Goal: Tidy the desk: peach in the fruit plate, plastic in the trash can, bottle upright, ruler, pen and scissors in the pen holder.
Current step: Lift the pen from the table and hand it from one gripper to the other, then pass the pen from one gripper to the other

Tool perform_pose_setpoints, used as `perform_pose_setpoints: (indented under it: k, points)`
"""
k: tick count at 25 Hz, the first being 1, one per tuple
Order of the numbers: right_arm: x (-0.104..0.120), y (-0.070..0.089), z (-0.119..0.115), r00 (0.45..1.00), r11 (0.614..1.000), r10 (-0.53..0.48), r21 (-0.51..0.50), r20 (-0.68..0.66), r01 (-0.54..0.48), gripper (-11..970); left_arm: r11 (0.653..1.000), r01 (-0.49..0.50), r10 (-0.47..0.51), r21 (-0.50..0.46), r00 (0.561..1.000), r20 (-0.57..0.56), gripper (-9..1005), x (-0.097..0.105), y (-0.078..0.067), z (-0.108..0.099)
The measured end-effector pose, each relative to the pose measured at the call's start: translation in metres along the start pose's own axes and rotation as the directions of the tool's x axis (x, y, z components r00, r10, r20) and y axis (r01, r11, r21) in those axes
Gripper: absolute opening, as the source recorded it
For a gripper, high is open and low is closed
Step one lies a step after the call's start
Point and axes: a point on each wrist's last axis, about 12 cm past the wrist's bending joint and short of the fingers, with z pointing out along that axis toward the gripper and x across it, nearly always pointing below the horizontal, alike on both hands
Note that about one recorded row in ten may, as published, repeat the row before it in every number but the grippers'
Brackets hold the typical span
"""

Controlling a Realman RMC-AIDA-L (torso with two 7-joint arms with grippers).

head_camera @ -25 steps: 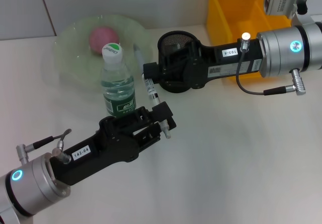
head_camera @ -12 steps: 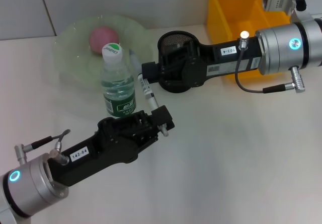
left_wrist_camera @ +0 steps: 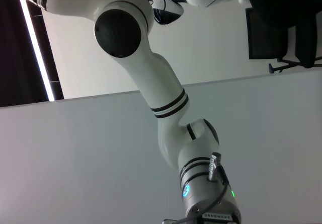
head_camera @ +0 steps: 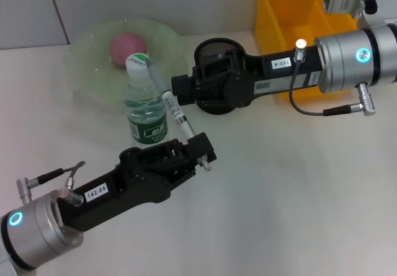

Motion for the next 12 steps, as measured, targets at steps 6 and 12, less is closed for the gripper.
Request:
perform_pose_setpoints:
  k: [6, 12]
  points:
    - [0.007, -0.011, -0.029, 0.992, 1.0, -0.01, -0.015, 0.127, 0.012, 279, 0.986, 0.141, -0.137, -0.09, 0.989, 0.045, 212, -0.003, 0.012, -0.006]
    - [0.026, -0.019, -0.071, 0.942, 0.97, -0.241, 0.079, 0.235, 0.229, 543, 0.874, 0.448, -0.435, -0.189, 0.894, 0.106, 213, 0.01, 0.034, -0.015]
